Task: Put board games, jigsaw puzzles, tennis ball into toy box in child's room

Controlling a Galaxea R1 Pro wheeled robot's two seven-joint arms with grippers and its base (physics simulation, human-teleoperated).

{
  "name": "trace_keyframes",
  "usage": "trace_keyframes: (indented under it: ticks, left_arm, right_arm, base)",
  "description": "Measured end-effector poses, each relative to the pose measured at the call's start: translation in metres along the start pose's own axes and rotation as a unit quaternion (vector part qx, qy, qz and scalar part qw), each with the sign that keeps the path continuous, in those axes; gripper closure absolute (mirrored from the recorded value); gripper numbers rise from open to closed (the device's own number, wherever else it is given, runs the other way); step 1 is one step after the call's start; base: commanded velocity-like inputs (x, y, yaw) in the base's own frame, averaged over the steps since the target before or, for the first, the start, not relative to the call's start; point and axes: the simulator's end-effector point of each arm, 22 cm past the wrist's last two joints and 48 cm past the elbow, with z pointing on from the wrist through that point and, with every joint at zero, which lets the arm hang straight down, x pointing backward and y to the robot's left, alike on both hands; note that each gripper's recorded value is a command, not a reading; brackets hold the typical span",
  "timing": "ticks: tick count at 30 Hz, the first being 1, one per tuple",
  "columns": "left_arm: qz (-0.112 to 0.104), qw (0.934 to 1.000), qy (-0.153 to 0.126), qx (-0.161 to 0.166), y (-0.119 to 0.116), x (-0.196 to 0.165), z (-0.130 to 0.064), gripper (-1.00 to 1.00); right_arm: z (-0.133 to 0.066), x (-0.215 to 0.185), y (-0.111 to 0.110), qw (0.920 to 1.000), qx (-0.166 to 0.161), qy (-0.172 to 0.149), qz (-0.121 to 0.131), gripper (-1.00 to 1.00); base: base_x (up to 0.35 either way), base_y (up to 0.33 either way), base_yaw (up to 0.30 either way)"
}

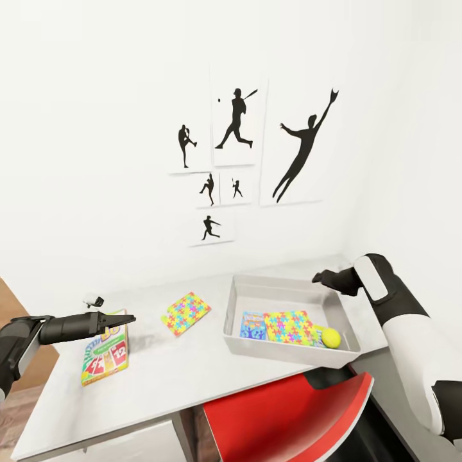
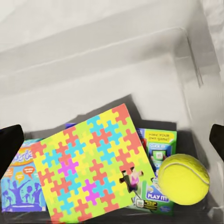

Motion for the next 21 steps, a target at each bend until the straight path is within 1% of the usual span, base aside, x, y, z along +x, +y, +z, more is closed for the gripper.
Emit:
trace_keyframes:
  ticks: [2,3,4,5,7,8,10,13,14,16,17,19,21]
  left_arm:
    - [0.002,1.0000,-0.001,0.000,-0.001,-0.001,0.000,-1.00]
    - [0.002,1.0000,-0.001,0.000,-0.002,-0.001,-0.001,-1.00]
    - [0.003,1.0000,-0.001,0.001,-0.003,-0.002,-0.001,-1.00]
    - [0.004,1.0000,-0.001,0.001,-0.004,-0.002,-0.001,-1.00]
    - [0.005,1.0000,-0.002,0.001,-0.005,-0.003,-0.001,-1.00]
    - [0.006,1.0000,-0.002,0.001,-0.006,-0.003,-0.002,-1.00]
    - [0.008,1.0000,-0.003,0.001,-0.007,-0.004,-0.002,-1.00]
    - [0.010,0.9999,-0.004,0.002,-0.010,-0.005,-0.003,-1.00]
    - [0.011,0.9999,-0.004,0.002,-0.011,-0.006,-0.003,-1.00]
    - [0.012,0.9999,-0.005,0.002,-0.012,-0.007,-0.003,-1.00]
    - [0.013,0.9999,-0.005,0.002,-0.013,-0.007,-0.004,-1.00]
    - [0.015,0.9999,-0.006,0.003,-0.014,-0.008,-0.004,-1.00]
    - [0.016,0.9998,-0.006,0.003,-0.016,-0.008,-0.004,-1.00]
  right_arm:
    - [-0.001,0.009,0.024,0.9982,-0.059,0.003,0.009,-1.00]
    - [-0.003,0.011,0.031,0.9970,-0.076,0.003,0.011,-1.00]
    - [-0.006,0.018,0.046,0.9937,-0.111,0.004,0.015,-1.00]
    - [-0.008,0.022,0.053,0.9915,-0.129,0.003,0.016,-1.00]
    - [-0.017,0.042,0.078,0.9807,-0.194,0.006,0.020,-1.00]
    - [-0.020,0.049,0.083,0.9777,-0.209,0.007,0.021,-1.00]
    - [-0.026,0.077,0.096,0.9674,-0.252,0.015,0.025,-1.00]
    - [-0.036,0.098,0.105,0.9582,-0.284,0.018,0.026,-1.00]
    - [-0.044,0.112,0.112,0.9505,-0.309,0.021,0.026,-1.00]
    - [-0.054,0.128,0.120,0.9404,-0.338,0.023,0.025,-1.00]
    - [-0.068,0.146,0.128,0.9281,-0.371,0.026,0.022,-1.00]
    - [-0.081,0.164,0.134,0.9167,-0.398,0.029,0.019,-1.00]
    - [-0.093,0.178,0.138,0.9073,-0.419,0.023,0.019,-1.00]
  base:
    - [0.000,0.000,0.000]
    - [0.000,0.000,0.000]
    - [0.000,0.000,0.000]
    - [0.000,0.000,0.000]
    - [0.000,0.000,0.000]
    - [0.000,0.000,0.000]
    - [0.000,0.000,0.000]
    - [0.000,0.000,0.000]
    - [0.000,0.000,0.000]
    - [0.000,0.000,0.000]
    - [0.000,0.000,0.000]
    - [0.000,0.000,0.000]
    - [0.000,0.000,0.000]
